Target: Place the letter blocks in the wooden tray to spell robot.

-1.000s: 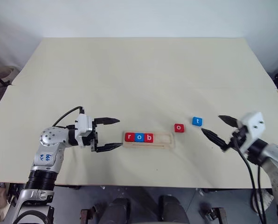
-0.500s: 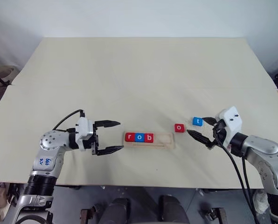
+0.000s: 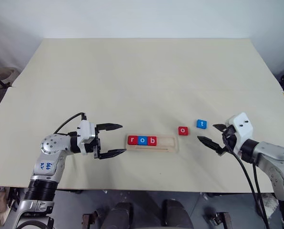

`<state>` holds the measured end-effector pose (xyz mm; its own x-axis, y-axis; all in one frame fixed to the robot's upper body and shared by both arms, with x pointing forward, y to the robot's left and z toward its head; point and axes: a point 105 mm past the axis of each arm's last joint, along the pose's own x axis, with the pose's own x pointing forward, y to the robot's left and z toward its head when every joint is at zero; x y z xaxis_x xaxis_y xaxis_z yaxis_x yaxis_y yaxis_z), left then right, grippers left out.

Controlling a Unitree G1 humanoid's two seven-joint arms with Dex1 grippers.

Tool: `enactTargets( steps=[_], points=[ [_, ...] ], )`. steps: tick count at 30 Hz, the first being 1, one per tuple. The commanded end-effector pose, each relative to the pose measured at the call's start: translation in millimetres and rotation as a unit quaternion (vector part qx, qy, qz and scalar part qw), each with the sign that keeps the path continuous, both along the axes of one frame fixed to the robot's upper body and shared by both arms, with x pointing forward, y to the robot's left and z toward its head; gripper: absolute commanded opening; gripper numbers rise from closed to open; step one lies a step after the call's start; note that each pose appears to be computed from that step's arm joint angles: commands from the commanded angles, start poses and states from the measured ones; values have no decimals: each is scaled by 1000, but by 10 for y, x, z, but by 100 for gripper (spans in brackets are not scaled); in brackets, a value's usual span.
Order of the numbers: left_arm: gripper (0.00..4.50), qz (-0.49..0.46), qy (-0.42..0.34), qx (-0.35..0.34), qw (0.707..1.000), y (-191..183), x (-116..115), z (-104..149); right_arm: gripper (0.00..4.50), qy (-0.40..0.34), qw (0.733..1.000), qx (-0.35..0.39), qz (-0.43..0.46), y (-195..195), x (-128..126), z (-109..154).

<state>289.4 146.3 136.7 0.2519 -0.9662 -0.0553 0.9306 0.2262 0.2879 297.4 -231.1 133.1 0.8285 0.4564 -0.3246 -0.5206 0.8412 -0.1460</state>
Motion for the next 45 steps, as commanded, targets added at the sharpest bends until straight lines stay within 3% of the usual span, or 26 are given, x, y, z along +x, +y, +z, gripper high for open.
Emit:
enactTargets(
  steps=[1, 7, 13, 20, 28, 34, 45],
  points=[
    [450, -6, -9, -17, 1000, -14, -20, 123, 447, -14, 1000, 4, -2, -30, -27, 88],
    [450, -1, -6, -15, 1000, -6, -22, 126, 447, -31, 999, 0, 28, 20, -27, 137],
    [450, 3, -9, -12, 1000, 8, -37, 124, 447, -64, 990, -26, 124, 128, -13, 252],
    [450, 10, -16, -11, 1000, 15, -62, 109, 447, -62, 971, -67, 219, 174, 195, 313],
    [450, 31, -21, -12, 999, 59, -98, 88, 447, -53, 967, -59, 242, 274, 337, 388],
    [450, 37, -20, -14, 999, 57, -132, 65, 447, -12, 981, 8, 193, 590, 158, 216],
    [450, 20, -13, -6, 1000, 40, -117, 71, 447, -69, 995, 77, -17, 697, 178, 170]
  ],
)
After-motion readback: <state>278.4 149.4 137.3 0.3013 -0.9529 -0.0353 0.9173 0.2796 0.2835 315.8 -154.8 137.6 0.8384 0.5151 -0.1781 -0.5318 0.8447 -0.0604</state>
